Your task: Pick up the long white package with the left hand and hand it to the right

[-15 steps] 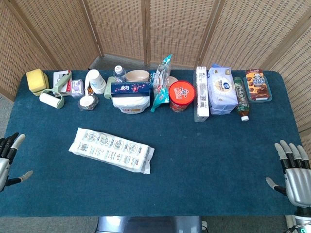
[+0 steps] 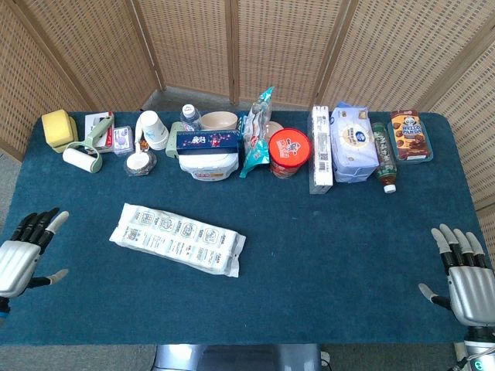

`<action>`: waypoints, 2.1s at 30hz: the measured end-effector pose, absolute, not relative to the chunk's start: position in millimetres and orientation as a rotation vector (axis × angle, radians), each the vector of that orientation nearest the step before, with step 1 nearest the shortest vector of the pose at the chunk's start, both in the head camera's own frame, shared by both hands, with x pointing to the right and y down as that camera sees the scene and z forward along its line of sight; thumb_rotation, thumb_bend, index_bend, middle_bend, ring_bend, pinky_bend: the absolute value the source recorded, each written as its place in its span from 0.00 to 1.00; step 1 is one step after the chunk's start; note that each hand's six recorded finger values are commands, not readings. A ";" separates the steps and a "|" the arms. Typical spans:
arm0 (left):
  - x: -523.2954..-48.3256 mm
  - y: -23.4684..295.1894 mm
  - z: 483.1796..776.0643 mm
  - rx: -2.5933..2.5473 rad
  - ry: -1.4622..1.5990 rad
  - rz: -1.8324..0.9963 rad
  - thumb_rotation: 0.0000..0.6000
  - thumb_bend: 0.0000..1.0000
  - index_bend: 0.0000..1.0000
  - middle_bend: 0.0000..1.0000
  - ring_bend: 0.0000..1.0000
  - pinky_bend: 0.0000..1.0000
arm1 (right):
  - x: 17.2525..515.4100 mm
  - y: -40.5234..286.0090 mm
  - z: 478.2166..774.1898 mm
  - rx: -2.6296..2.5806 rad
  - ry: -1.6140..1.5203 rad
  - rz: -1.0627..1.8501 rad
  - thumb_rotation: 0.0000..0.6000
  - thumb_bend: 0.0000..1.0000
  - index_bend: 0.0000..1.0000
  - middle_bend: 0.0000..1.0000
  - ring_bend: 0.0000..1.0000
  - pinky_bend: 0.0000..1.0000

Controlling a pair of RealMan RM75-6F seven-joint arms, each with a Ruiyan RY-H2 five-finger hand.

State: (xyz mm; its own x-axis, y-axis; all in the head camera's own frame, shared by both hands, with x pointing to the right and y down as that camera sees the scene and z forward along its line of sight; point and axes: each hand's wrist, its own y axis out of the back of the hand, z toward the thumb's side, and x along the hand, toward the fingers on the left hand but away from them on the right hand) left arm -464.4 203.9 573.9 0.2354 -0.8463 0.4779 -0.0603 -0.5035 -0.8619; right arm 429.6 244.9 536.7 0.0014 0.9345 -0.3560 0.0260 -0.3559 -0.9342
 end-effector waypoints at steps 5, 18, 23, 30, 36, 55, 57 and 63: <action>-435.5 181.6 592.9 -1.826 0.698 -1.330 1.00 0.00 0.00 0.00 0.00 0.00 | 429.0 245.3 537.1 -1.499 -1.036 1.466 1.00 0.00 0.00 0.00 0.00 0.00; -350.1 142.5 645.7 -1.863 0.495 -1.337 1.00 0.00 0.00 0.00 0.00 0.00 | 436.0 242.2 535.0 -1.523 -1.072 1.475 1.00 0.00 0.00 0.00 0.00 0.00; -329.3 134.5 655.3 -1.836 0.447 -1.329 1.00 0.00 0.00 0.00 0.00 0.00 | 439.1 241.1 533.4 -1.531 -1.088 1.476 1.00 0.00 0.00 0.00 0.00 0.00; -312.3 135.9 672.5 -1.856 0.390 -1.382 1.00 0.00 0.00 0.00 0.00 0.00 | 443.7 240.8 531.9 -1.541 -1.109 1.479 1.00 0.00 0.00 0.00 0.00 0.00; -305.6 137.3 682.5 -1.863 0.352 -1.435 1.00 0.00 0.05 0.04 0.04 0.21 | 443.8 240.8 532.1 -1.553 -1.108 1.476 1.00 0.00 0.00 0.00 0.00 0.00; -300.1 120.1 631.3 -1.866 0.507 -1.311 1.00 0.01 0.51 0.53 0.49 0.63 | 418.8 247.4 549.3 -1.662 -1.009 1.455 1.00 0.00 0.00 0.00 0.00 0.00; -296.3 116.9 620.0 -1.873 0.516 -1.287 1.00 0.01 0.51 0.53 0.49 0.63 | 409.2 246.6 553.9 -1.695 -0.976 1.445 1.00 0.00 0.00 0.00 0.00 0.00; -266.2 109.0 594.6 -1.927 0.532 -1.208 1.00 0.01 0.50 0.53 0.49 0.63 | 368.1 240.8 559.4 -1.810 -0.912 1.375 1.00 0.00 0.00 0.00 0.00 0.00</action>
State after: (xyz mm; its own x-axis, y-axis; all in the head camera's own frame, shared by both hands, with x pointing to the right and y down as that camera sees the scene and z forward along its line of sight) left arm -266.2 109.0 594.6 0.4591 -0.6913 0.5580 0.0548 -0.6049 -0.7944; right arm 368.1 240.8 559.4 0.1964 0.8455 -0.4966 0.1289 -0.5243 -0.8417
